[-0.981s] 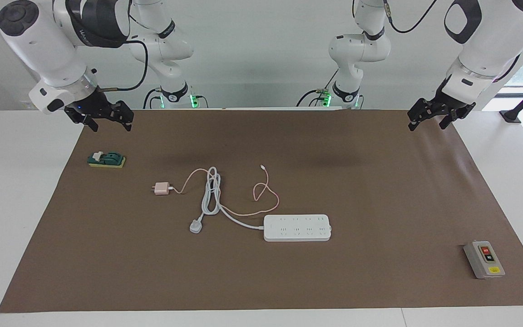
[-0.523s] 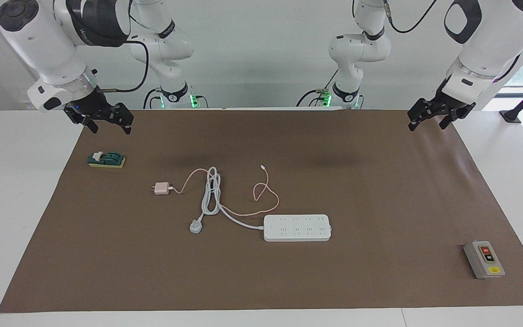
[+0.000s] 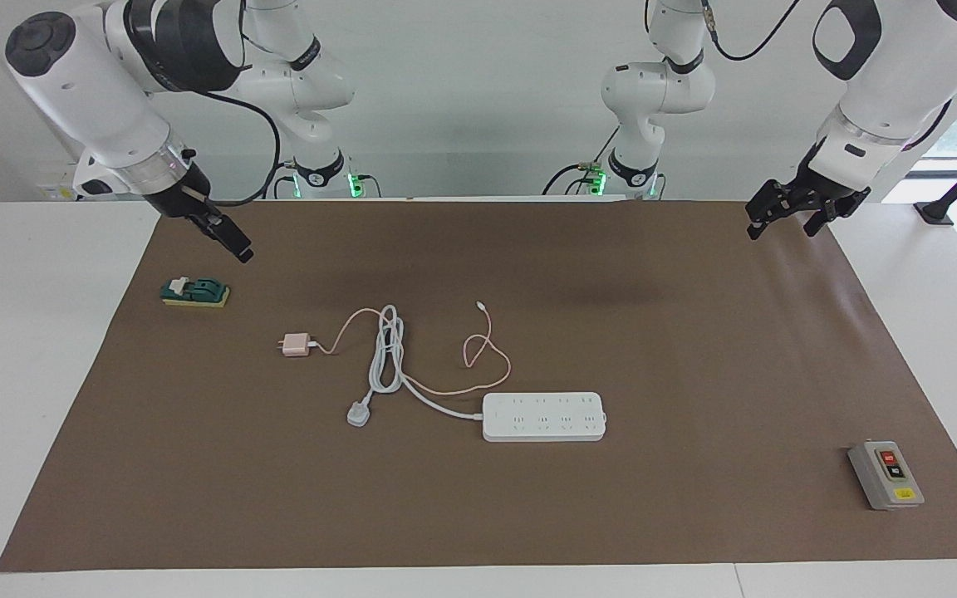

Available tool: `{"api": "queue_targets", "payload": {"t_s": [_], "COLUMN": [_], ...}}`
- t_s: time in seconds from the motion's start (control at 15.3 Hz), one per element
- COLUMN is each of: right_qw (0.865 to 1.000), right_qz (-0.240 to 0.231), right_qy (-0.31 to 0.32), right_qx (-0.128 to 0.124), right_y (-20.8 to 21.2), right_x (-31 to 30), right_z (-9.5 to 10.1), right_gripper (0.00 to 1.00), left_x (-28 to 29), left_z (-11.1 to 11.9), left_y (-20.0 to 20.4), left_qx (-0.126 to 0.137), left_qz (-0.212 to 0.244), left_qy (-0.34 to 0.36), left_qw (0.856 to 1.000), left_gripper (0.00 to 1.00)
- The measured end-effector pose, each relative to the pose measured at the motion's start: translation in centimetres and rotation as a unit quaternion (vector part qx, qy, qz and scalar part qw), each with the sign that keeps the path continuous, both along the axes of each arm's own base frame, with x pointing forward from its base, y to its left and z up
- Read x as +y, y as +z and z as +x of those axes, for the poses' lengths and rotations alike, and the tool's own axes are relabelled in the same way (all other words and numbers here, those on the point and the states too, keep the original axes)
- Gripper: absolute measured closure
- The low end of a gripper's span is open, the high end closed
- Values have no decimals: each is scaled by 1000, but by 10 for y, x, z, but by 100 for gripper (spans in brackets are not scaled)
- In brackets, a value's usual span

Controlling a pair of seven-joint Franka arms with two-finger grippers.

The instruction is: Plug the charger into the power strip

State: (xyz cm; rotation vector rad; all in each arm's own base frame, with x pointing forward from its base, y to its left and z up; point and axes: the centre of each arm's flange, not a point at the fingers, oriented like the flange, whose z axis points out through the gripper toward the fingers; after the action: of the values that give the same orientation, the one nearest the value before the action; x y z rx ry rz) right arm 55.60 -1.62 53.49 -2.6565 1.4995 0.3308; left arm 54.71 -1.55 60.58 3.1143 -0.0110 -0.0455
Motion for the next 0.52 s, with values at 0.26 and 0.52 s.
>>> {"api": "queue_targets", "payload": {"t_s": [0.26,0.52], "right_qw": [988,974], "right_qz": [15,43], "right_qy": [-152,-219], "right_qx": [22,34], "right_y": [-51,-87], "right_x": [-9,-26], "right_z": [13,17], "right_gripper": [0,0], "left_x": [0,-3], "left_z": [0,0], "left_y": [0,1], "left_qx": [0,-1], "left_qz": [0,0], "left_qy": [0,-3], "left_qw": [1000,1000], "left_gripper": [0,0]}}
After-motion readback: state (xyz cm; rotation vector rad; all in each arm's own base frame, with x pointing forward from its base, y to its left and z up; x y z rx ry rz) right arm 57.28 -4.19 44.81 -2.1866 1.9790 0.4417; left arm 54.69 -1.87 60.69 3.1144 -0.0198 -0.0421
